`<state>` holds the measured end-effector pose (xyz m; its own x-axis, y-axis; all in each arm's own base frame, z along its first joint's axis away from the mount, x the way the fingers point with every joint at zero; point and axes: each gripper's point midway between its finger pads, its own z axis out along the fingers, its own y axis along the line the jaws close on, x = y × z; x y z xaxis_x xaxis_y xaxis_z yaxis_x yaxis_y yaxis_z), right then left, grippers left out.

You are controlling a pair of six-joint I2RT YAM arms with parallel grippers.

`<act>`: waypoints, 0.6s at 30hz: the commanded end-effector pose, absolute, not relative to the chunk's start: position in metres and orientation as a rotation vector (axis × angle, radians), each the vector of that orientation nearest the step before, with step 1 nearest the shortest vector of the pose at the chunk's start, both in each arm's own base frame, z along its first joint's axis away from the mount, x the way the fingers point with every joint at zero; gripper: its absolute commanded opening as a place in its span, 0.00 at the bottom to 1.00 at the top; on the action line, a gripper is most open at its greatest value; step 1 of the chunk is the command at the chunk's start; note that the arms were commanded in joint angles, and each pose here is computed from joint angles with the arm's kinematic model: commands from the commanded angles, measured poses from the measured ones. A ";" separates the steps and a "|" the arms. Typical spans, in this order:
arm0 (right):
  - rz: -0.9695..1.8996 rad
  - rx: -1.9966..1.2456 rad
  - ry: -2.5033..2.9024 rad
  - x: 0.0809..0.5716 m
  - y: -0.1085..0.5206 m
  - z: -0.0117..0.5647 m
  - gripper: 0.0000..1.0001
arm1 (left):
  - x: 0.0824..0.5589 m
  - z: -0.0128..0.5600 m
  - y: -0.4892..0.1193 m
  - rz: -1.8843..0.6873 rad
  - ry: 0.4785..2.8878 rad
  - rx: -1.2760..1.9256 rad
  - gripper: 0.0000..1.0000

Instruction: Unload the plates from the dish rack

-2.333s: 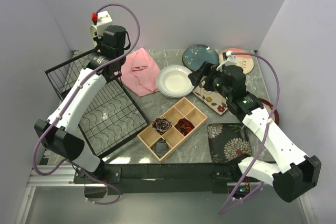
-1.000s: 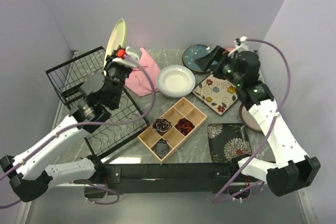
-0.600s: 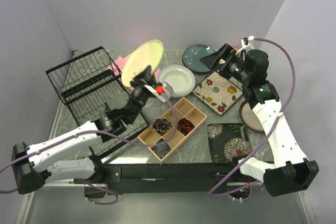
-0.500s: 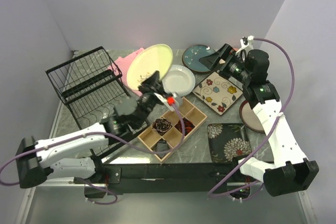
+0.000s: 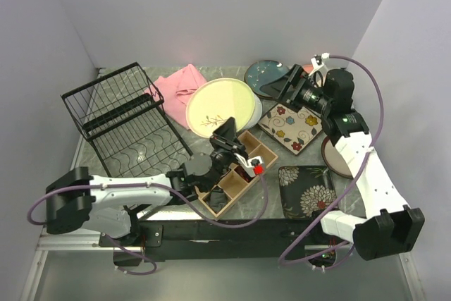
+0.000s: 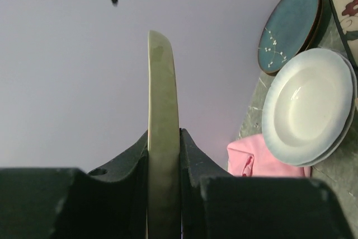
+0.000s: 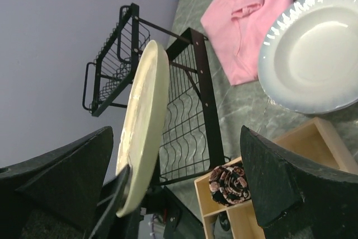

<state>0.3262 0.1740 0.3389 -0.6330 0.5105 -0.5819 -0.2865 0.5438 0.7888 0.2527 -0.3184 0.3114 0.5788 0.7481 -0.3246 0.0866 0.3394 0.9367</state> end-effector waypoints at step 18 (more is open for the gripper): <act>1.174 0.145 2.151 0.325 0.204 0.269 0.38 | 0.231 0.319 -0.345 0.598 0.688 1.136 0.01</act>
